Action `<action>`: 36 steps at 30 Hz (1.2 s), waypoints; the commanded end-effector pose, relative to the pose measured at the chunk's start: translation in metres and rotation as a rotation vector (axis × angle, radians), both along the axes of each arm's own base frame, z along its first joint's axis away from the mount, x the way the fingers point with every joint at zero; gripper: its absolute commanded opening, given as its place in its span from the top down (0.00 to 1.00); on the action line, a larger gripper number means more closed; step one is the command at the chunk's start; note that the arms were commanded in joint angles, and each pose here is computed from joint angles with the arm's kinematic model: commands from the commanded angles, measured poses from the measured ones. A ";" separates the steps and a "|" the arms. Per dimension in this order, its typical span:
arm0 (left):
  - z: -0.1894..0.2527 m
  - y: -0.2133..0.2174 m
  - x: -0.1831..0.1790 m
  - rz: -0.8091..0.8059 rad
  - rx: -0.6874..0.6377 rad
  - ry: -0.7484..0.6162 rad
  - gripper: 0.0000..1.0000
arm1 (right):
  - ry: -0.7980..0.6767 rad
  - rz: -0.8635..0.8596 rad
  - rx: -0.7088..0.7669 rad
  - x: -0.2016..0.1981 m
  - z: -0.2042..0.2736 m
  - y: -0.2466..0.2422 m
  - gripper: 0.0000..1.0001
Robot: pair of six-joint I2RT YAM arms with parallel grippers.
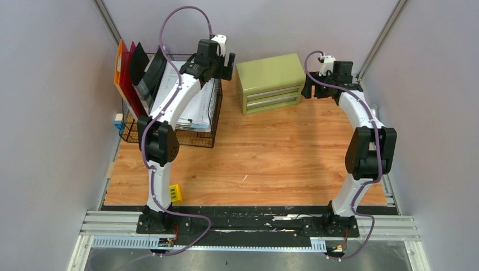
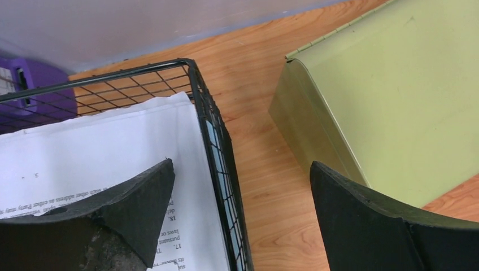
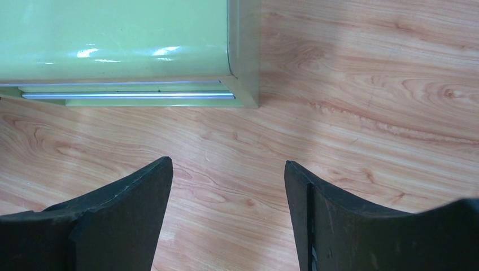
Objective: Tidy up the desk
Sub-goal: Move the storage box to the center of the board, then reset both arms
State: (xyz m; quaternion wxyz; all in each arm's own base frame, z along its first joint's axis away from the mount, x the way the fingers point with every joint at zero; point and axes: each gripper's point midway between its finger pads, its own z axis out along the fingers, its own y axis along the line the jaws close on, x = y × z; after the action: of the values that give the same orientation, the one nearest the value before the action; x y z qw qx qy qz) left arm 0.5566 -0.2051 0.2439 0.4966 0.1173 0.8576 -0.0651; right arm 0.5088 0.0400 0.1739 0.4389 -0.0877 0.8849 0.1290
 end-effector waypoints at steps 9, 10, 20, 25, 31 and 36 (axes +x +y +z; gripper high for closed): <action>0.105 0.030 -0.069 -0.069 0.031 -0.213 0.00 | -0.135 -0.057 0.001 -0.032 0.059 -0.035 0.00; 0.126 0.042 -0.080 -0.053 0.046 -0.266 0.00 | -0.145 -0.064 0.009 -0.036 0.064 -0.039 0.00; 0.113 0.137 -0.154 0.125 0.143 -0.317 0.00 | -0.255 -0.088 0.038 -0.085 0.112 -0.049 0.00; 0.107 0.164 -0.189 0.165 0.180 -0.357 0.00 | -0.292 -0.077 0.039 -0.114 0.121 -0.041 0.00; 0.110 0.182 -0.222 0.186 0.243 -0.387 0.00 | -0.295 -0.030 0.087 -0.151 0.113 -0.023 0.00; 0.107 0.189 -0.255 0.179 0.244 -0.406 0.00 | -0.295 0.068 0.070 -0.187 0.090 -0.007 0.00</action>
State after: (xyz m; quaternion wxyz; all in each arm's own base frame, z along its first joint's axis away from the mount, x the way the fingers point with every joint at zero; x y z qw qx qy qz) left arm 0.3243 -0.0260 0.3389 0.6256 0.1088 0.7667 0.0943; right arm 0.3451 0.0176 0.2684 0.5554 -0.0817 0.8154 0.1412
